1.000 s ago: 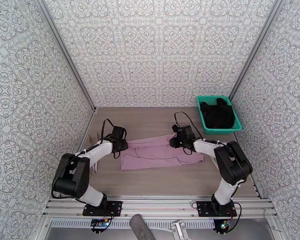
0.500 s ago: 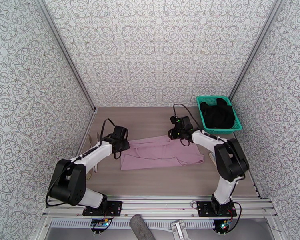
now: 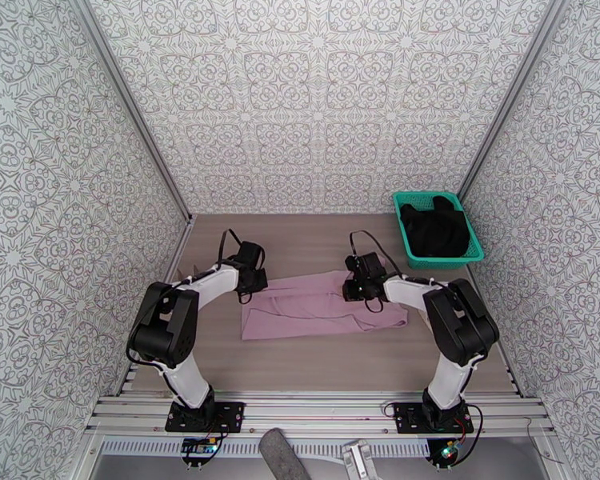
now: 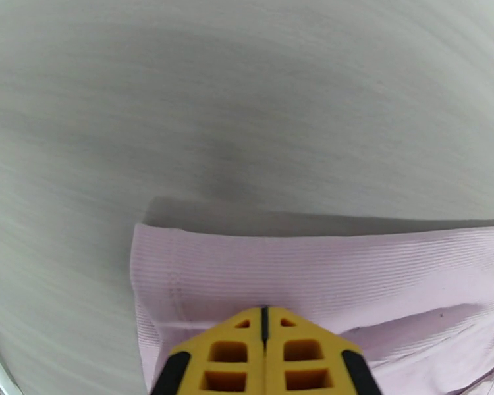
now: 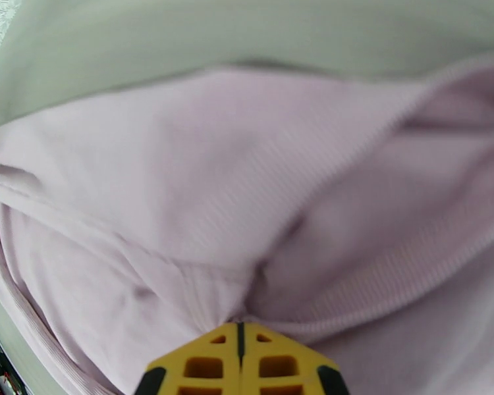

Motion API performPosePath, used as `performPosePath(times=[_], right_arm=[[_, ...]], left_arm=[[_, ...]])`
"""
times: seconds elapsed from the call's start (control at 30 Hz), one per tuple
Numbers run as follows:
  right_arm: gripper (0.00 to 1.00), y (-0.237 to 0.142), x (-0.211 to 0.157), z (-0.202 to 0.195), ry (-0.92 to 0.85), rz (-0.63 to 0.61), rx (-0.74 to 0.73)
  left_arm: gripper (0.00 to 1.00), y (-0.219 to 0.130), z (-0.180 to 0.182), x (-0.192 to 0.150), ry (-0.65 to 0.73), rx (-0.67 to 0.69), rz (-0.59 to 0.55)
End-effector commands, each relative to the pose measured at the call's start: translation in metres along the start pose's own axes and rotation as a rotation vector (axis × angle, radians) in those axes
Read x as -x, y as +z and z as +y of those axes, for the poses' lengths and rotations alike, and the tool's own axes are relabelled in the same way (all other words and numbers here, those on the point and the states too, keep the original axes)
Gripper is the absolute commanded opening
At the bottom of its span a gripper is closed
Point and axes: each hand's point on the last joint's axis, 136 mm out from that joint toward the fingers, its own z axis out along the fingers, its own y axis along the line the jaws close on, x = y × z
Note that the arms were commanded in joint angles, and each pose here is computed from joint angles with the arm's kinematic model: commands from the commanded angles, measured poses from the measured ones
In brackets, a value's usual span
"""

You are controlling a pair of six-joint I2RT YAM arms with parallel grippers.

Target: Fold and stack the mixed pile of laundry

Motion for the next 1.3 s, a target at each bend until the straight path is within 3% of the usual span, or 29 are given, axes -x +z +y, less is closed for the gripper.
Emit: performPosePath(times=[0.0,0.17,0.37,0.47,0.57,0.73,0.83,1.07,1.27], right_arm=[[0.02,0.003,-0.009,-0.008,0.021,0.007,-0.044],[0.02,0.006,-0.007,-0.013,0.022,0.012,-0.075],[0.02,-0.005,-0.001,-0.014,0.012,-0.003,-0.106],[0.03,-0.025,0.006,-0.011,-0.003,-0.028,-0.123],[0.11,-0.051,0.007,-0.017,-0.014,-0.056,-0.186],[0.28,-0.079,-0.005,-0.037,-0.009,-0.055,-0.29],[0.35,-0.074,-0.012,-0.05,0.007,-0.017,-0.304],[0.41,-0.035,-0.019,-0.075,0.035,0.146,-0.305],[0.43,-0.02,0.009,-0.078,0.012,0.197,-0.311]], left_arm=[[0.0,0.012,0.021,-0.021,-0.033,0.06,0.053],[0.0,0.013,0.041,-0.037,-0.05,0.118,0.076],[0.0,-0.006,0.041,-0.029,-0.039,0.126,0.02],[0.1,-0.017,0.04,-0.023,-0.032,0.135,-0.004],[0.21,-0.028,0.038,-0.018,-0.026,0.136,-0.035],[0.25,-0.037,0.028,-0.017,-0.013,0.108,-0.05],[0.27,-0.031,0.021,-0.022,-0.005,0.086,-0.032],[0.26,-0.01,0.029,-0.047,-0.042,0.125,0.049],[0.26,-0.018,0.043,-0.067,-0.111,0.176,0.108]])
